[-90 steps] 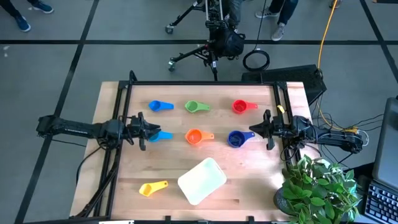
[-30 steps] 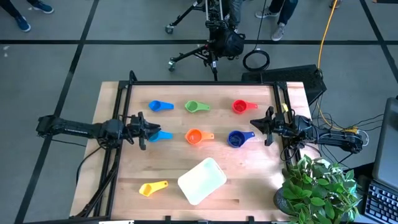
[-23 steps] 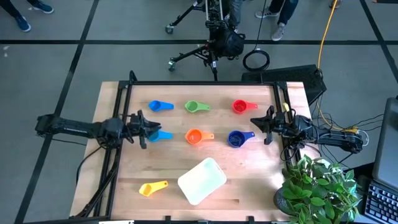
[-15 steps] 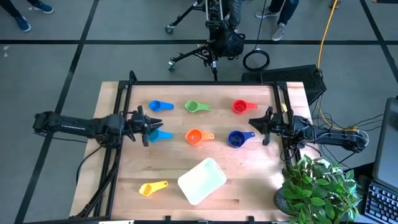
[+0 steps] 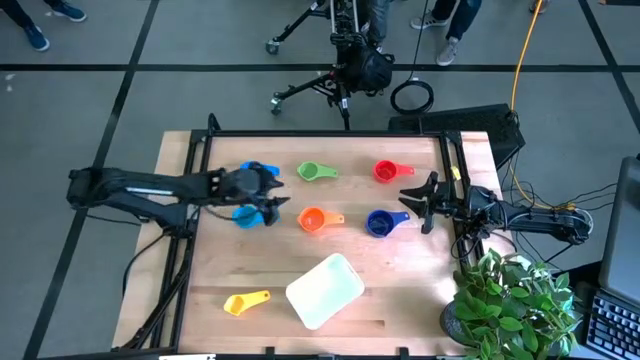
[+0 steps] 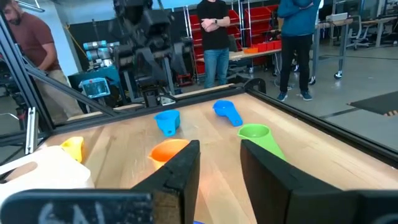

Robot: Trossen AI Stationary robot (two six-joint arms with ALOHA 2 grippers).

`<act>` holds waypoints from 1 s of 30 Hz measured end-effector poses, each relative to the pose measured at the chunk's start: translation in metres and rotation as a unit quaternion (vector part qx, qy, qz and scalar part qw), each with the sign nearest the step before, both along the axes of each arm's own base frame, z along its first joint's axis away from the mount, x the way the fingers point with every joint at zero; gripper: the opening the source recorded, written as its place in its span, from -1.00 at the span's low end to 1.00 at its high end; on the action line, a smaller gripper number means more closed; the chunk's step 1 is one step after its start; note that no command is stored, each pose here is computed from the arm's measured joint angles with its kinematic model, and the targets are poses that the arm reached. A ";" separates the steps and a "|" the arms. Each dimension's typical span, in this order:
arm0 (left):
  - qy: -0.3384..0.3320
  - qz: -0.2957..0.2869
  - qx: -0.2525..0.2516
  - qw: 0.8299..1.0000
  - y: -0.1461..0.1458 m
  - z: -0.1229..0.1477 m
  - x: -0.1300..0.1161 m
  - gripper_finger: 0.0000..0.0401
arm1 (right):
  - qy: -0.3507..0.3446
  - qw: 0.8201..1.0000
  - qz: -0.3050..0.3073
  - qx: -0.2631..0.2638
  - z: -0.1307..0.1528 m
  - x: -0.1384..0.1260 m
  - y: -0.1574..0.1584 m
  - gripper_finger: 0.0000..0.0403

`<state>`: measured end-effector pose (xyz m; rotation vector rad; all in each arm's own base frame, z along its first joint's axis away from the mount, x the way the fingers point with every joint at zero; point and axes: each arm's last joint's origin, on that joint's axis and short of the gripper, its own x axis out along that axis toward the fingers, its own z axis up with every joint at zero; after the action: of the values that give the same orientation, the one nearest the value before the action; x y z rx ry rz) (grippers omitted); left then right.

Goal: Nest measuring cups in basket
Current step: Stack the orange measuring cup on top of the violet measuring cup

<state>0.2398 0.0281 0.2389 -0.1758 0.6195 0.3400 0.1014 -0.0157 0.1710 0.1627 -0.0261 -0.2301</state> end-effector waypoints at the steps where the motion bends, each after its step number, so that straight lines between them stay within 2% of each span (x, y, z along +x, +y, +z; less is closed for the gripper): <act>1: 0.010 -0.001 -0.010 1.000 0.002 -0.004 0.007 0.13 | 0.000 1.000 0.000 0.000 0.000 0.000 0.000 -0.45; 7: 0.065 -0.005 -0.060 0.996 0.011 -0.035 0.041 0.13 | 0.000 1.000 0.000 0.000 0.000 0.000 0.000 -0.45; 14: 0.103 -0.015 -0.075 0.992 0.014 -0.057 0.067 0.13 | 0.000 1.000 0.000 0.000 0.000 0.000 0.000 -0.45; 20: 0.130 -0.018 -0.091 0.987 0.014 -0.074 0.073 0.13 | 0.003 1.000 0.001 0.001 0.000 0.000 0.000 -0.46; 27: 0.139 -0.010 -0.101 0.985 0.014 -0.081 0.074 0.13 | 0.004 1.000 0.002 0.001 -0.001 0.000 0.000 -0.46; 30: 0.138 -0.006 -0.103 0.985 0.014 -0.080 0.074 0.04 | 0.004 1.000 0.002 0.001 -0.001 0.000 0.000 -0.46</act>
<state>0.3140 0.0422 0.1585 -0.3269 0.9295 0.2909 0.1014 -0.0156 0.1703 0.1631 -0.0176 -0.2273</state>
